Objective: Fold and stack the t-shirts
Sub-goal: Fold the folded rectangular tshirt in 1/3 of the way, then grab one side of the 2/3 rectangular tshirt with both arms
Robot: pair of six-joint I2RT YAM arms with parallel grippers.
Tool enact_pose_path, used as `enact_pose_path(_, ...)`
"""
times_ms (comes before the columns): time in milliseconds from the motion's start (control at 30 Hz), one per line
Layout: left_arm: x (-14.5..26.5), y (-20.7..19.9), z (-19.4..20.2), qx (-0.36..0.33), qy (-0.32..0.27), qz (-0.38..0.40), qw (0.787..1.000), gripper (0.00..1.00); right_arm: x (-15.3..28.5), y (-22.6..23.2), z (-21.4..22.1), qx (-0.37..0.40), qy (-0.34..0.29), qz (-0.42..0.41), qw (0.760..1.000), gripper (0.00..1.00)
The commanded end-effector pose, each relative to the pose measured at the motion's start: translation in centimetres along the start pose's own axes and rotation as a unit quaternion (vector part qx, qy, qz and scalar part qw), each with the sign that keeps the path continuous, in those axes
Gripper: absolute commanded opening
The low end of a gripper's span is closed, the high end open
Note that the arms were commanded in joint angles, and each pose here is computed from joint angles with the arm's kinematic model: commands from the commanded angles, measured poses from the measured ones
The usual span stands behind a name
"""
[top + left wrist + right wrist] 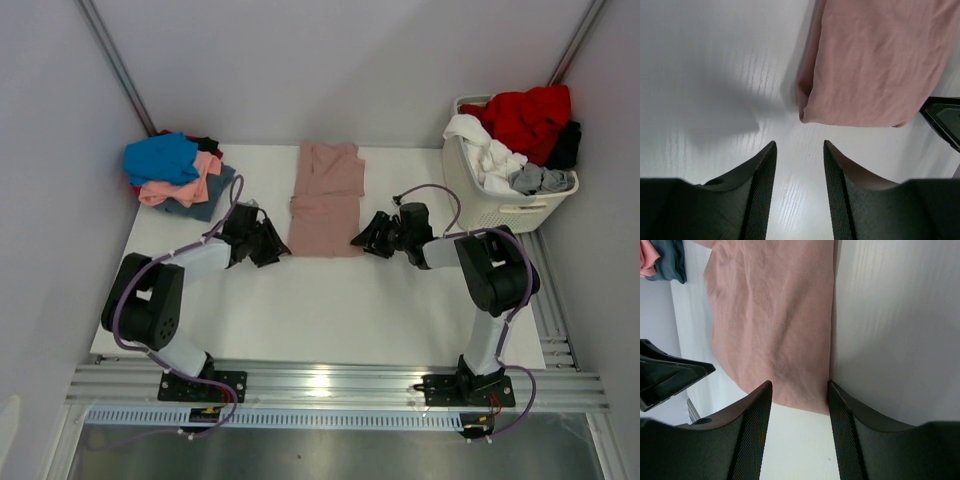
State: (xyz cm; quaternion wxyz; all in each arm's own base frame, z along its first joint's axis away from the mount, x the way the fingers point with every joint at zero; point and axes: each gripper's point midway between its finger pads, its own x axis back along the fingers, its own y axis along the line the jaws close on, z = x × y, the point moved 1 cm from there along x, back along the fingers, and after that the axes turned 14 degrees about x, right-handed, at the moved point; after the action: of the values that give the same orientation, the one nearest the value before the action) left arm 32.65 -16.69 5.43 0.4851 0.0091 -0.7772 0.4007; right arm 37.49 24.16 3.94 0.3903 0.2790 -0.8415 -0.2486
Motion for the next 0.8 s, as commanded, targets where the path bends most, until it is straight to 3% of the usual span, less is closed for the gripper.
enact_pose_path(0, -0.7, -0.8, -0.7, -0.004, -0.008, 0.001, 1.000, 0.46, 0.0, -0.5, 2.0, -0.008, 0.024, 0.014, 1.000, 0.52)
enact_pose_path(500, -3.7, -2.1, -1.4, 0.005, 0.014, 0.005, 1.000, 0.45, -0.8, 0.1, 1.9, -0.005, 0.026, -0.001, 1.000, 0.47)
enact_pose_path(767, -5.1, -2.4, -1.7, 0.004, 0.025, -0.001, 1.000, 0.37, -1.2, 0.3, 1.7, -0.002, 0.028, -0.002, 1.000, 0.42)
